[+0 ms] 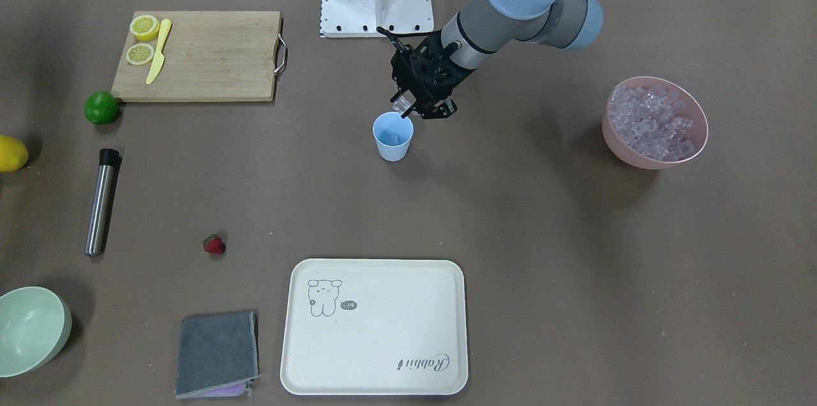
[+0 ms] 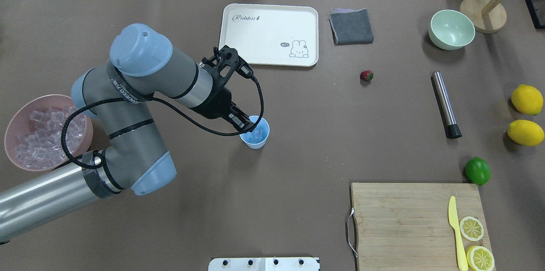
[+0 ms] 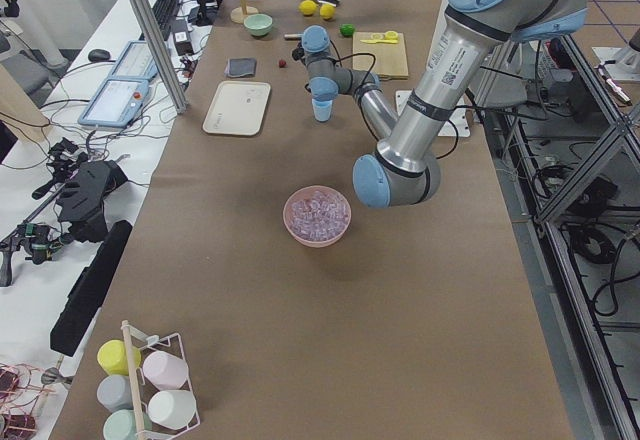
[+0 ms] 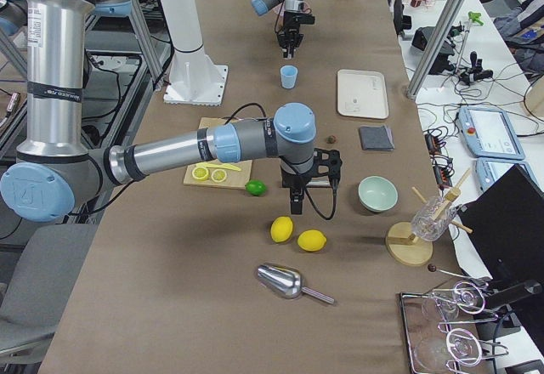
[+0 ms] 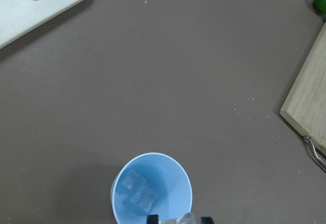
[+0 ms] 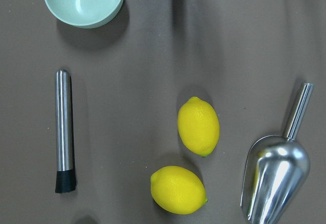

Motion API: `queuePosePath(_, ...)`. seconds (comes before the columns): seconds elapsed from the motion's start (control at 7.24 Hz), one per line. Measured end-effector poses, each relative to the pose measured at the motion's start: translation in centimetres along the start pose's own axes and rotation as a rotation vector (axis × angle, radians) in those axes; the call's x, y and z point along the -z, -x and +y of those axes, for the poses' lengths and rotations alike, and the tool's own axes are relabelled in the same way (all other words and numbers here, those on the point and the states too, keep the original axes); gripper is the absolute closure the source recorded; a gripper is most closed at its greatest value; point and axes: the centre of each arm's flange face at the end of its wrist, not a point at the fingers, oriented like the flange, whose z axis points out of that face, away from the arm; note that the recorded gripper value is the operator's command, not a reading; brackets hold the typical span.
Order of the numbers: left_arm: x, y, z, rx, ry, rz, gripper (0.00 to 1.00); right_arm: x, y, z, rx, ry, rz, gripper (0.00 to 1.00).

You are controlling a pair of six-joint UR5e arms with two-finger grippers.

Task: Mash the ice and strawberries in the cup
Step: 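Lower the left gripper into the cup and open it to drop the cube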

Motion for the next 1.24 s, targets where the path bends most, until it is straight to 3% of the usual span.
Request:
queuePosePath(0.28,-1.8,1.1,-0.6,0.005,-0.012,-0.028,1.0,-0.1,-0.1,0.1,-0.002,0.002,0.0,0.0)
queuePosePath(0.69,-3.6,1.0,-0.4,0.008,-0.008,-0.018,1.0,0.0,0.0,0.1,-0.001,0.001,-0.001,0.0)
queuePosePath(0.83,-3.8,0.6,-0.3,0.014,-0.006,-0.011,0.67,0.0,0.1,-0.1,0.001,-0.001,-0.001,0.0)
queuePosePath(0.97,-3.8,0.3,-0.2,0.018,-0.006,-0.008,0.07,0.1,0.2,-0.2,0.003,-0.003,-0.001,0.0)
queuePosePath(1.24,-3.8,0.3,0.1,0.018,-0.004,-0.007,0.03,0.2,0.2,-0.3,0.005,-0.005,-0.001,0.0)
